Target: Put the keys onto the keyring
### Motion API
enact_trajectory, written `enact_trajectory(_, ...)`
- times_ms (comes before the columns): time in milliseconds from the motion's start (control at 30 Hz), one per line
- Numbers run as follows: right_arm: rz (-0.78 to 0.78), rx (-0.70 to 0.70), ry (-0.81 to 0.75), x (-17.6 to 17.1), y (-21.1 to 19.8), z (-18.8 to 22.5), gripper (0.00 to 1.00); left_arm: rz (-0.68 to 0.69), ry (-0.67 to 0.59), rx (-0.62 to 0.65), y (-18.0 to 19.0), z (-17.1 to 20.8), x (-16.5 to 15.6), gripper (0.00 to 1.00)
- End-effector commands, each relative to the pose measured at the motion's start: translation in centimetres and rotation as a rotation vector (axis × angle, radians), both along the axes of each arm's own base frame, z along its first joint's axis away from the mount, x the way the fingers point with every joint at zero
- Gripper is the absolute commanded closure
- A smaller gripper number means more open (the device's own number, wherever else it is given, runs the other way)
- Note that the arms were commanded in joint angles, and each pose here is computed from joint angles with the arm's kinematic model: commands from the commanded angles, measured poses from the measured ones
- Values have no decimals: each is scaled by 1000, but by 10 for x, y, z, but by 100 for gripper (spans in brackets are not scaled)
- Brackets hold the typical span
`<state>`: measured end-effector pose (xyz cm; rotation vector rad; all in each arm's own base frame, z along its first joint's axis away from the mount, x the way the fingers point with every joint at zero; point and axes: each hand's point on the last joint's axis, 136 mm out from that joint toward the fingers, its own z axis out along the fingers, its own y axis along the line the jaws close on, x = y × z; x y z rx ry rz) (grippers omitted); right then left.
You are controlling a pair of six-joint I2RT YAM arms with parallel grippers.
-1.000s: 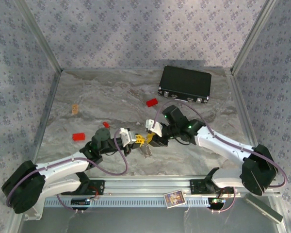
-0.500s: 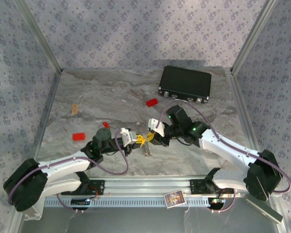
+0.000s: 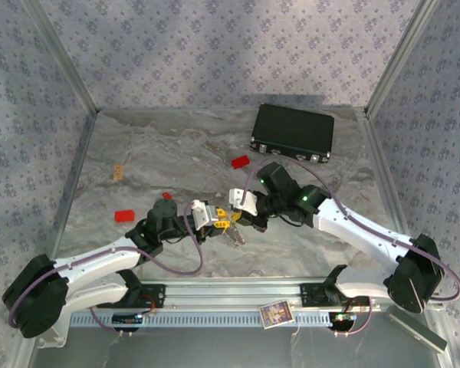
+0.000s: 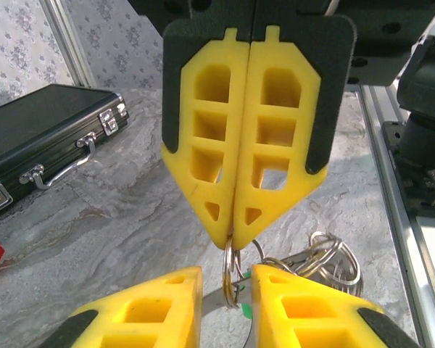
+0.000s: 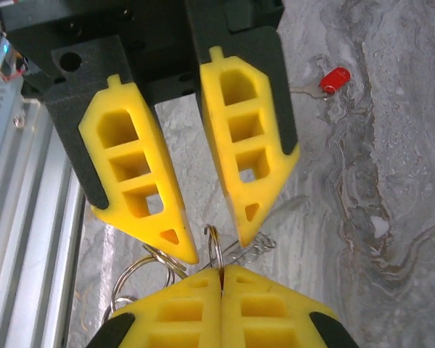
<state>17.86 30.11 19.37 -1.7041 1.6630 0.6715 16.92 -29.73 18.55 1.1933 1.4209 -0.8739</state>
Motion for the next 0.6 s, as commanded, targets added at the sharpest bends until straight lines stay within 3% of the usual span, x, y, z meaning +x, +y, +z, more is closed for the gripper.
enact_trajectory(0,40,-115,-46,-4,-6,-5,100,-21,-28,31,-1,6,-1,76)
enact_trajectory(300,72,-81,-68,-9,3,6,100,-40,-17,41,-4,3,-3,100)
enact_trajectory(400,33,-29,-49,-4,-1,6,82,-36,-24,26,-2,5,-4,100)
enact_trajectory(567,-35,55,38,0,-8,-3,75,-23,-46,-37,0,12,-5,100)
